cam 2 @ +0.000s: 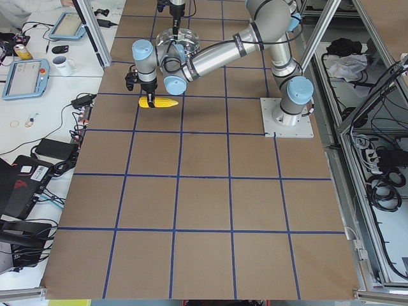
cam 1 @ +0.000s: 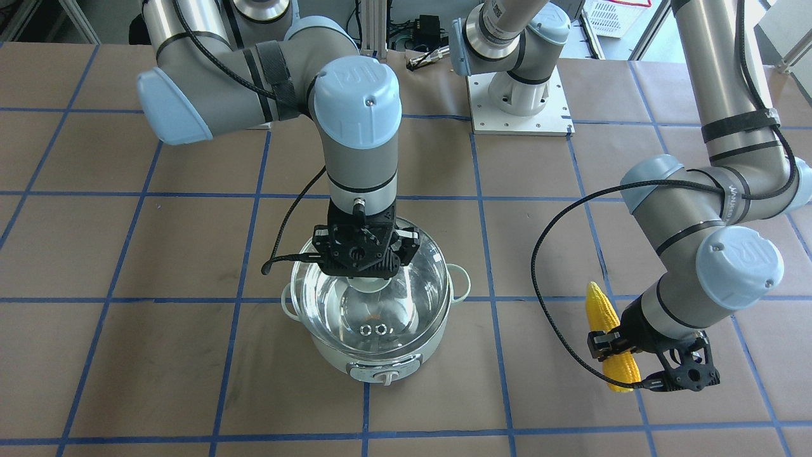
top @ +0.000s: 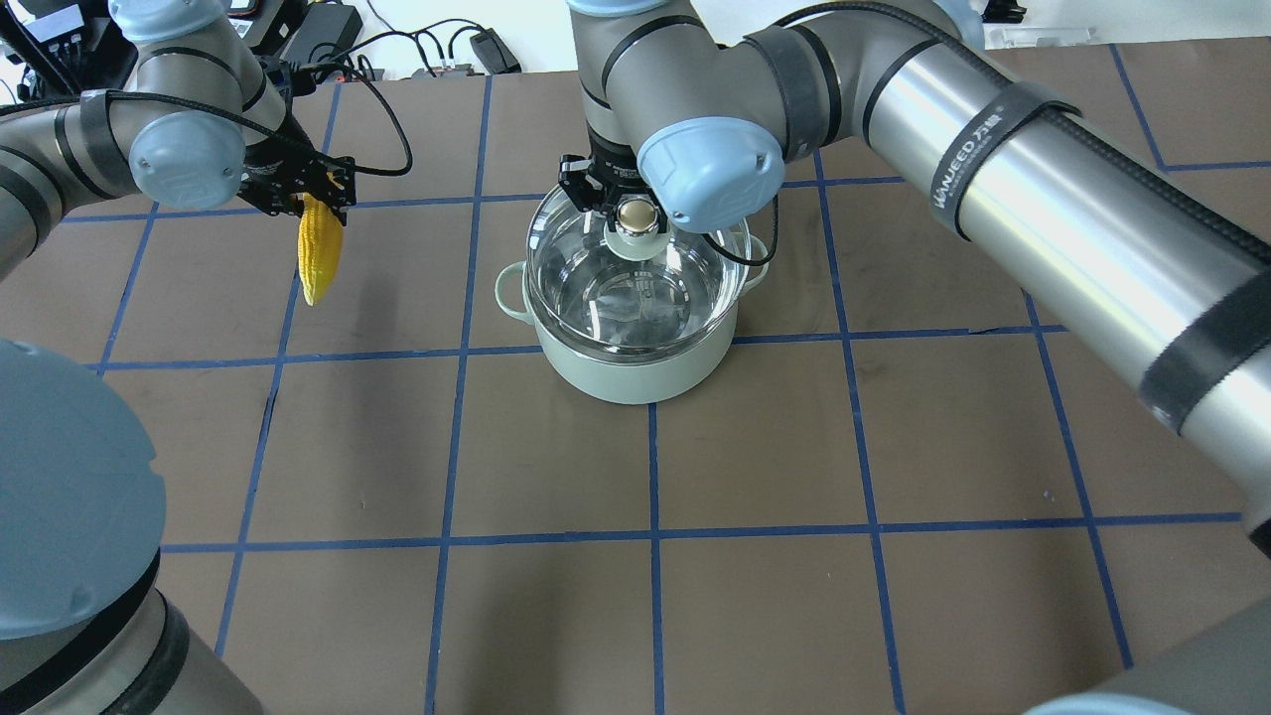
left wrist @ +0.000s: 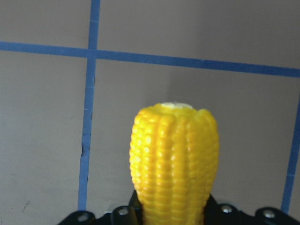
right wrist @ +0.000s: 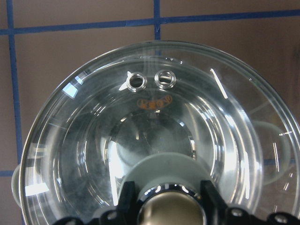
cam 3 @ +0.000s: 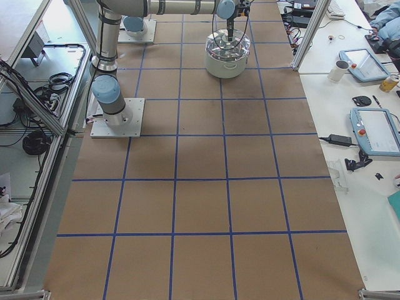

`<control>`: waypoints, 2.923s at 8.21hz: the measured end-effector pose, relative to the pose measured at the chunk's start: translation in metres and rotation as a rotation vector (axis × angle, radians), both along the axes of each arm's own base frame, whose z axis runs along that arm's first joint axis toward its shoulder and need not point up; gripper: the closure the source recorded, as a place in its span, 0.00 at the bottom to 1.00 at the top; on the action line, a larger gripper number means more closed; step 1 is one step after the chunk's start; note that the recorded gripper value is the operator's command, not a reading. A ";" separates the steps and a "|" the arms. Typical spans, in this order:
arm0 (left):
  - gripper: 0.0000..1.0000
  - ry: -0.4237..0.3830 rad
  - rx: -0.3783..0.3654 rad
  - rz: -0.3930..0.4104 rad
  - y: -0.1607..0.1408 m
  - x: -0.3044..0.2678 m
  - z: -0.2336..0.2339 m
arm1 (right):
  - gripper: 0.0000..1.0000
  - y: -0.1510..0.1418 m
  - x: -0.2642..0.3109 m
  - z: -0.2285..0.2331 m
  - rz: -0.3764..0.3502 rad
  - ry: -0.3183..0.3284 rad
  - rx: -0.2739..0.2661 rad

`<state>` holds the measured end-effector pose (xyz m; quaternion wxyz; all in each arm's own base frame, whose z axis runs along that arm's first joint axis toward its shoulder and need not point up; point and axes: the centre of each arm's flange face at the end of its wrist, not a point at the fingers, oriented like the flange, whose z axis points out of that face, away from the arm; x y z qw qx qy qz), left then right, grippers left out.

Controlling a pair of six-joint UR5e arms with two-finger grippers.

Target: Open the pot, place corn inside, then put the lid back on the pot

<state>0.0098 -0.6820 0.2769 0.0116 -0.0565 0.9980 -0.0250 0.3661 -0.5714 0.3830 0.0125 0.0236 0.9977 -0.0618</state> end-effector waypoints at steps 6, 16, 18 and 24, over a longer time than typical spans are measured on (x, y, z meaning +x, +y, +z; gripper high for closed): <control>1.00 0.017 -0.100 -0.008 0.026 -0.132 0.068 | 0.90 0.001 -0.194 0.109 0.150 0.050 0.057; 1.00 0.163 -0.040 0.052 0.085 -0.330 0.052 | 0.92 0.014 -0.366 0.134 0.212 0.107 0.113; 1.00 0.153 0.001 0.047 0.083 -0.338 0.025 | 0.92 0.014 -0.365 0.134 0.209 0.105 0.114; 0.00 0.145 0.023 0.041 0.080 -0.344 0.004 | 0.92 0.017 -0.363 0.136 0.193 0.102 0.113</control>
